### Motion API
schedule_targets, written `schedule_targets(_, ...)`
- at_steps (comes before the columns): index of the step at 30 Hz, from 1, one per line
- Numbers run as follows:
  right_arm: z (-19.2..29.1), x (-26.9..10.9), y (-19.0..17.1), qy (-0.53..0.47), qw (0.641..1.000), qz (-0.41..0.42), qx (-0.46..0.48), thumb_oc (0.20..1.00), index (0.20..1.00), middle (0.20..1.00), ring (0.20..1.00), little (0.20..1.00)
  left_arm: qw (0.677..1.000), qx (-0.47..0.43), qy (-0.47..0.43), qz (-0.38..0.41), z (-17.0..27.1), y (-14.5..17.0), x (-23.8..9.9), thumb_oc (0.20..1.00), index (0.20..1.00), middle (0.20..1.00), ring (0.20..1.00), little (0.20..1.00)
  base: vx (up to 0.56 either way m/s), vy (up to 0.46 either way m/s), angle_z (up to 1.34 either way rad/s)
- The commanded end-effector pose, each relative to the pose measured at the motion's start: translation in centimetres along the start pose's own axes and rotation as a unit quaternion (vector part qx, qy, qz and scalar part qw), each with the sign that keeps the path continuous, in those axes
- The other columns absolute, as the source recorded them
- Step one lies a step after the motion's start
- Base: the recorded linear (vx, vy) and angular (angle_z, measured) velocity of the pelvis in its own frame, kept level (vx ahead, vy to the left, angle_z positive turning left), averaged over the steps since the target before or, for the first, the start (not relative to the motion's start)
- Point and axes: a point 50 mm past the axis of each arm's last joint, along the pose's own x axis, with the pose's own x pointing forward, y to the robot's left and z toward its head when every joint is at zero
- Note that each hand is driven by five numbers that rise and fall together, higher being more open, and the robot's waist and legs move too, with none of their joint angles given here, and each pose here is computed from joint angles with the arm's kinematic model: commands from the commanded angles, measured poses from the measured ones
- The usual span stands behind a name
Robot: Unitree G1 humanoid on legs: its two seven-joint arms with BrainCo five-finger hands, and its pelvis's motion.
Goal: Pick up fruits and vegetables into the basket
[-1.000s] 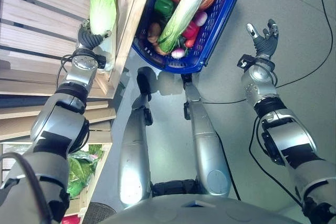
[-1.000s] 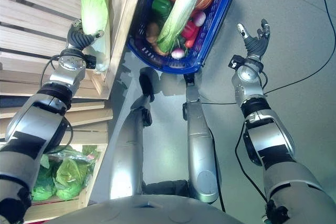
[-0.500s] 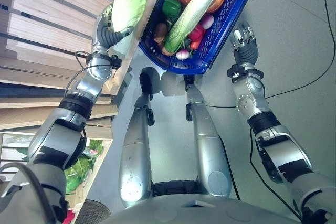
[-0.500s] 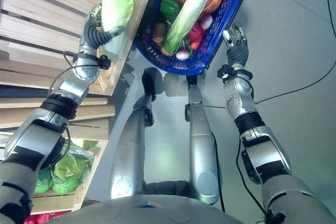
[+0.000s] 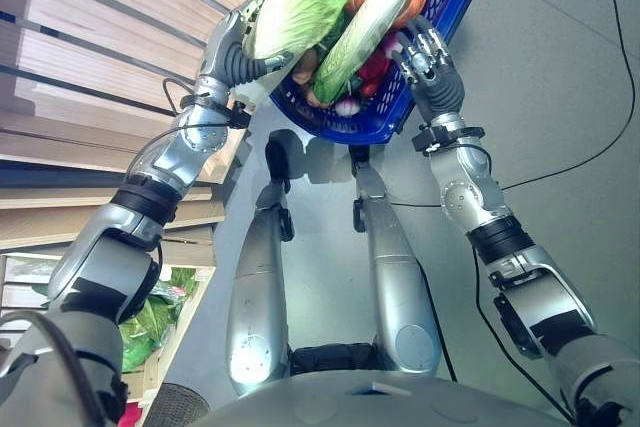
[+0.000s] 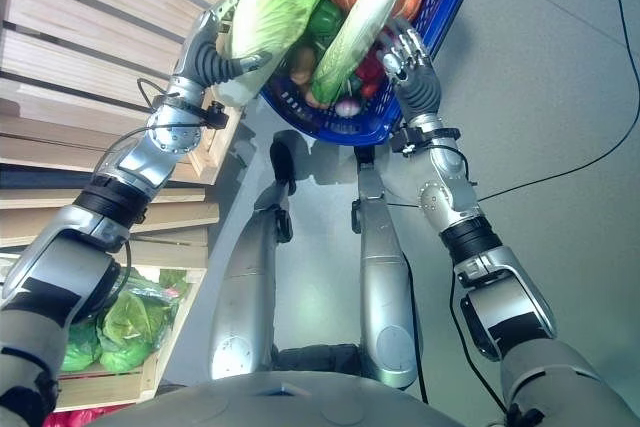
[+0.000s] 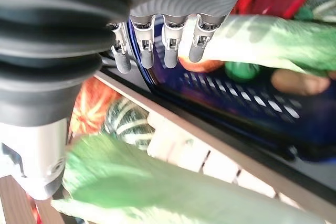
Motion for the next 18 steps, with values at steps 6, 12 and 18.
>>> schedule_targets(6, 0.7, 0.0, 2.9, 0.001, 0.995, 0.102, -0.006, 1.0, 1.0, 1.0, 1.0, 1.0, 0.985, -0.029, -0.156, -0.065, 5.3, -2.9, -0.2, 0.2, 0.2, 0.2, 0.2, 0.2, 0.0, 0.0, 0.0)
schedule_targets(12, 0.8, 0.2, 3.6, 0.005, 0.992, 0.123, 0.002, 1.0, 1.0, 1.0, 1.0, 1.0, 0.977, -0.015, -0.181, -0.108, 6.3, -3.8, -0.2, 0.2, 0.2, 0.2, 0.2, 0.2, 0.0, 0.0, 0.0)
schedule_targets(18, 1.2, 0.4, 4.1, 0.0, 0.99, 0.14, 0.009, 1.0, 1.0, 1.0, 1.0, 1.0, 0.973, -0.008, -0.17, -0.158, 6.2, -4.5, -0.3, 0.2, 0.2, 0.2, 0.2, 0.2, 0.0, 0.0, 0.0)
